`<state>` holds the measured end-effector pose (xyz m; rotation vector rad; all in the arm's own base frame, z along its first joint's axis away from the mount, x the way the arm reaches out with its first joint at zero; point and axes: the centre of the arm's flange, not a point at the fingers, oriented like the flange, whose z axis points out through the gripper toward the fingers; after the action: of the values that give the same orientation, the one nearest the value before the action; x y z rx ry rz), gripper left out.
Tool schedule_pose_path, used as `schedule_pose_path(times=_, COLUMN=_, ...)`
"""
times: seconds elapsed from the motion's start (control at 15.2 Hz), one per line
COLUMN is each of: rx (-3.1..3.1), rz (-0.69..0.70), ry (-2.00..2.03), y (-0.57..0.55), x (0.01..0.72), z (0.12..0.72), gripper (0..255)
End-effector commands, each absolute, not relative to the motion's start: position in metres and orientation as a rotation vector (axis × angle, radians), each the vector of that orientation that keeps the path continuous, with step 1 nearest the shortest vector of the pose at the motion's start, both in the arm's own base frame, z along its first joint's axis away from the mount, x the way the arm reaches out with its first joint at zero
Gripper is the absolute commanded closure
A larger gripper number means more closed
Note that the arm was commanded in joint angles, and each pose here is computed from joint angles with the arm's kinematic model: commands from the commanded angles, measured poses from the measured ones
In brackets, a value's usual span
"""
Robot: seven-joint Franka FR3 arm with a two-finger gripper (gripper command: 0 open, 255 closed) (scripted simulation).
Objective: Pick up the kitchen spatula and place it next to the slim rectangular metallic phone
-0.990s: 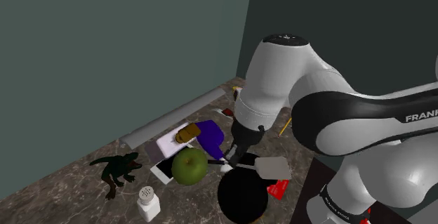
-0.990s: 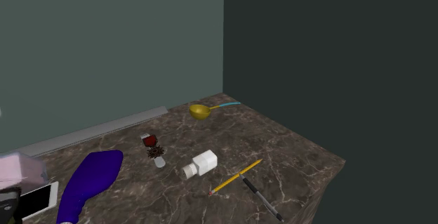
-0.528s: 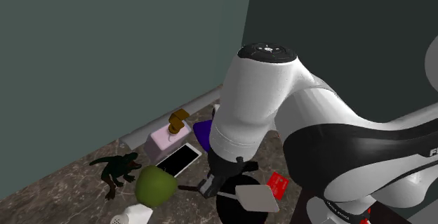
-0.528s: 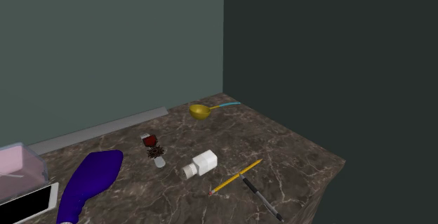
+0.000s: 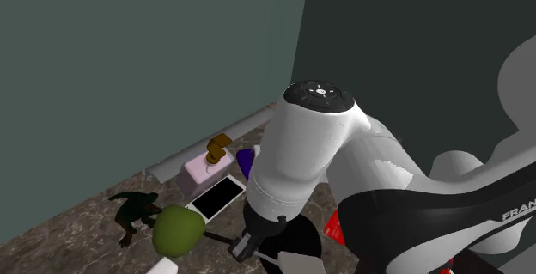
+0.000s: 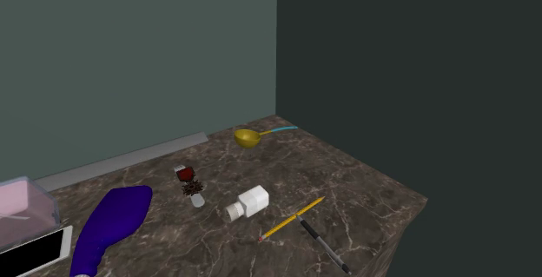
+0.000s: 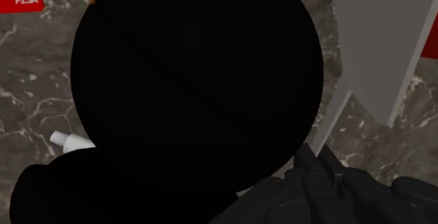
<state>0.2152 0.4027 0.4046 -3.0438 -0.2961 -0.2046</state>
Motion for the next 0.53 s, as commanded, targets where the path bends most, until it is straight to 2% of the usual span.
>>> schedule_pose_path(times=0.0, rx=-3.119, rz=-0.104, ry=-0.298, y=0.394, x=0.211, z=0.377, gripper=255)
schedule_pose_path(times=0.46, rx=-3.119, rz=-0.104, ry=-0.298, y=0.394, x=0.211, z=0.35, gripper=255)
